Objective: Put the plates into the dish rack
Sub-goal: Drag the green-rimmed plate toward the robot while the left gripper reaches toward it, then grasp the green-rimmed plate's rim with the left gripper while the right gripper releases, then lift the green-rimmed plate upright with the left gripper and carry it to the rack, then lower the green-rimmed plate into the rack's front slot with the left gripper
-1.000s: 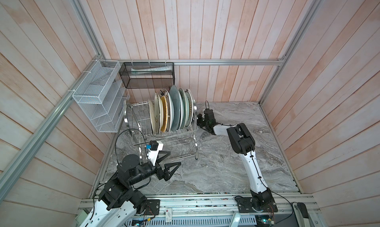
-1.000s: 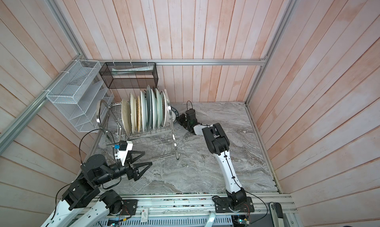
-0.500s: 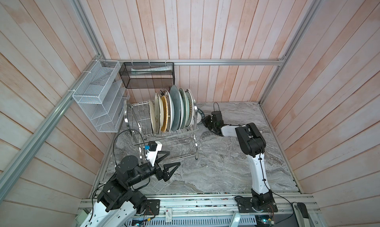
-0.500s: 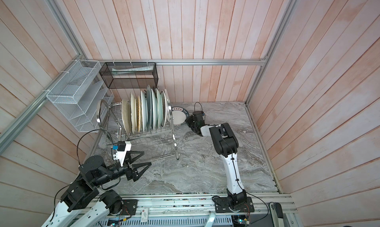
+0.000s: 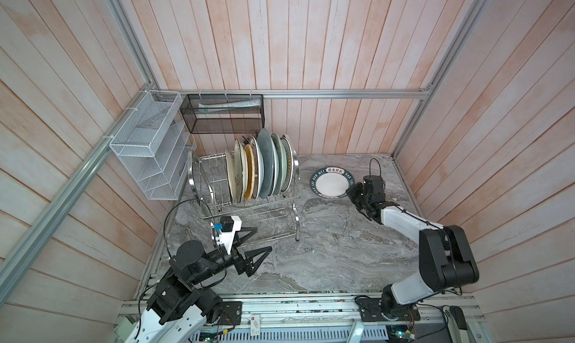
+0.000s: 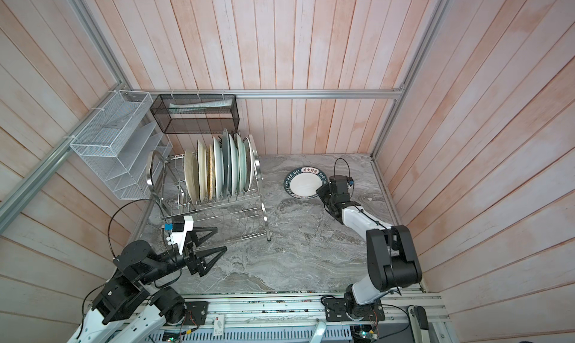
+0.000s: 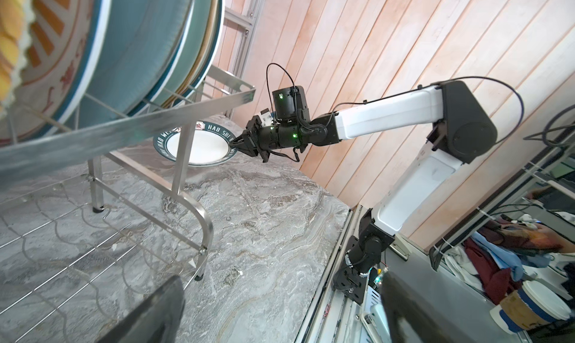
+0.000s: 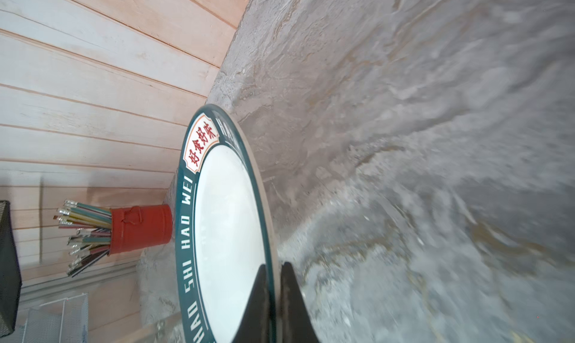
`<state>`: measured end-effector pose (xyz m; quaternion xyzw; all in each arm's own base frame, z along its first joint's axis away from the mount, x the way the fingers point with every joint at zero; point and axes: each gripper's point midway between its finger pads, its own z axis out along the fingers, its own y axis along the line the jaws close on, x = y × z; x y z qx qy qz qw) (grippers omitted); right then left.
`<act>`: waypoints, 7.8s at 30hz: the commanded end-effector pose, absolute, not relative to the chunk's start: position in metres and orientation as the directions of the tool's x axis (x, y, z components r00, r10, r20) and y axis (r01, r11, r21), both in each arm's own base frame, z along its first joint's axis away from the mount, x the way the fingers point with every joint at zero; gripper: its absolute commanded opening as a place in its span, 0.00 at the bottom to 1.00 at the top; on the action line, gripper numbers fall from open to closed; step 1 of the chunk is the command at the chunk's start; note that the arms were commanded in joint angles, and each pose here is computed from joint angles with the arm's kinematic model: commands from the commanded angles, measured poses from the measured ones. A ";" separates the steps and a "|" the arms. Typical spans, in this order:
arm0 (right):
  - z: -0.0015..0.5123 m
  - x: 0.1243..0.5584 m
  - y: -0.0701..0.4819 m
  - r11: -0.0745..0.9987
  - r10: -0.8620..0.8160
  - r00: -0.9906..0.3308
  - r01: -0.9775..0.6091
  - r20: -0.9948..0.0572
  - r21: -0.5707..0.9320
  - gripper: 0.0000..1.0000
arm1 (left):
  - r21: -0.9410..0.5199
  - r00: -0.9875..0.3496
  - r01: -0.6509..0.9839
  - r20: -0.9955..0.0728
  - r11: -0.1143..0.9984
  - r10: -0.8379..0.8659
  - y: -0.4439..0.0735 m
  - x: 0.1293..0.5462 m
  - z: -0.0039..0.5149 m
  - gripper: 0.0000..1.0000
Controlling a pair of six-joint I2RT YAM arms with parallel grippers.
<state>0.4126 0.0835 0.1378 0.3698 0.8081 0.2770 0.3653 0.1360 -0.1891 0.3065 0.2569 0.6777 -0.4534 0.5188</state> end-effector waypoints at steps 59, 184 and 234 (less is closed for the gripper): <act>0.227 0.245 0.034 0.600 0.772 -0.490 0.350 -0.406 0.719 0.22 | 0.655 0.290 0.637 -0.693 0.407 0.660 -0.523 0.230 0.203 0.00; 0.189 0.264 0.218 0.595 0.208 -0.517 -0.607 -0.830 0.527 0.98 | -0.258 -0.290 0.130 -0.933 0.957 -0.212 -0.076 0.298 0.449 0.00; 0.184 0.266 0.216 0.611 0.203 -0.527 -0.590 -0.825 0.527 0.98 | -0.311 -0.239 0.149 -0.933 0.939 -0.271 -0.072 0.279 0.477 0.46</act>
